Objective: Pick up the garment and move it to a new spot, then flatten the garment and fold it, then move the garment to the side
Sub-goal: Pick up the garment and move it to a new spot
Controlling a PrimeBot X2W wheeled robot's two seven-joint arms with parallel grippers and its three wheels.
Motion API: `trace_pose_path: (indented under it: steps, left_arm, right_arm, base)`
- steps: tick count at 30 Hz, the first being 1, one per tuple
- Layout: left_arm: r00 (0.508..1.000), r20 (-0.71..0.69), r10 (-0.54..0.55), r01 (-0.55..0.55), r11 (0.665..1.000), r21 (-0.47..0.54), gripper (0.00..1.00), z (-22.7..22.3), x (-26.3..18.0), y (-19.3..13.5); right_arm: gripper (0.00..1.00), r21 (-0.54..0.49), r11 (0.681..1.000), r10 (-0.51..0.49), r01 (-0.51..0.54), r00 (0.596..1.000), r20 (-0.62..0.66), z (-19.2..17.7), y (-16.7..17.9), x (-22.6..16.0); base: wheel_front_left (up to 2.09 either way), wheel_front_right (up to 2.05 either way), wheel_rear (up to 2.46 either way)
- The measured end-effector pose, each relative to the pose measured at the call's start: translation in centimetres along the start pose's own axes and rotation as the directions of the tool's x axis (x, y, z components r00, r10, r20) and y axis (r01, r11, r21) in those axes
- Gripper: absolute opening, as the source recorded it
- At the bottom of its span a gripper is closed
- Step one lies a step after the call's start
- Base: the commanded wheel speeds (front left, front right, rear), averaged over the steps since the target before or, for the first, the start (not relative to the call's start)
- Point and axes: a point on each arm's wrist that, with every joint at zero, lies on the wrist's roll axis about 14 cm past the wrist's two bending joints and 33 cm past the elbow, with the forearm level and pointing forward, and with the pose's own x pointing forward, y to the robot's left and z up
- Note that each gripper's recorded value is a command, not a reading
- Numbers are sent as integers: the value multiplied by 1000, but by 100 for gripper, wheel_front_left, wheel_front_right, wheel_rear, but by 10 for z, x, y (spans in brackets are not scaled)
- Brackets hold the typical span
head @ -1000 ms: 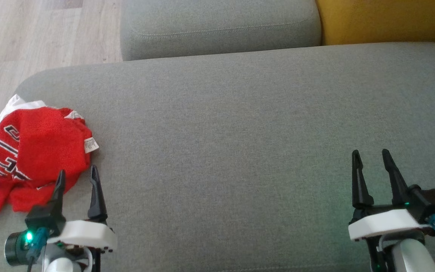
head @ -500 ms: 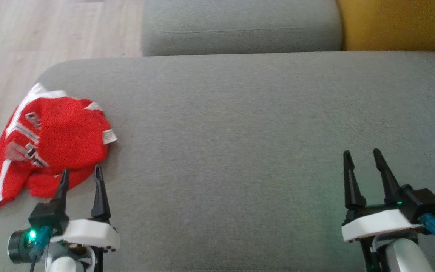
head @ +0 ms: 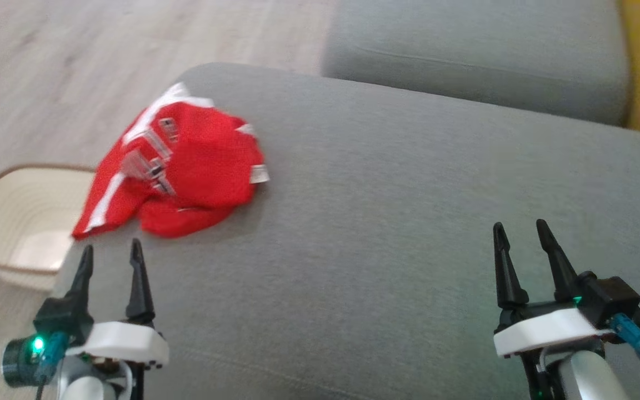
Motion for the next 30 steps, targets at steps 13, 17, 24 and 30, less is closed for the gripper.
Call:
trace_pose_path:
  steps: [13, 17, 24, 30]
  left_arm:
    - [951, -36, 308, -306, 951, 34, 100, -10, -67, 101]
    - [932, -58, 358, -355, 933, 47, 100, -16, -80, 114]
    - [934, -74, 349, -346, 937, 54, 100, -20, -77, 111]
    - [946, -108, 304, -303, 953, 27, 100, -27, -52, 99]
  right_arm:
    - [100, 25, 962, 274, -273, 961, -37, -14, 91, 31]
    - [100, 31, 949, 315, -314, 948, -42, -17, 106, 37]
    - [100, 26, 950, 311, -310, 949, -45, -19, 103, 39]
    - [100, 12, 957, 290, -290, 954, -76, -32, 91, 40]
  base:
    - [0, 0, 0]
    - [0, 0, 0]
    - [0, 0, 0]
    - [0, 0, 0]
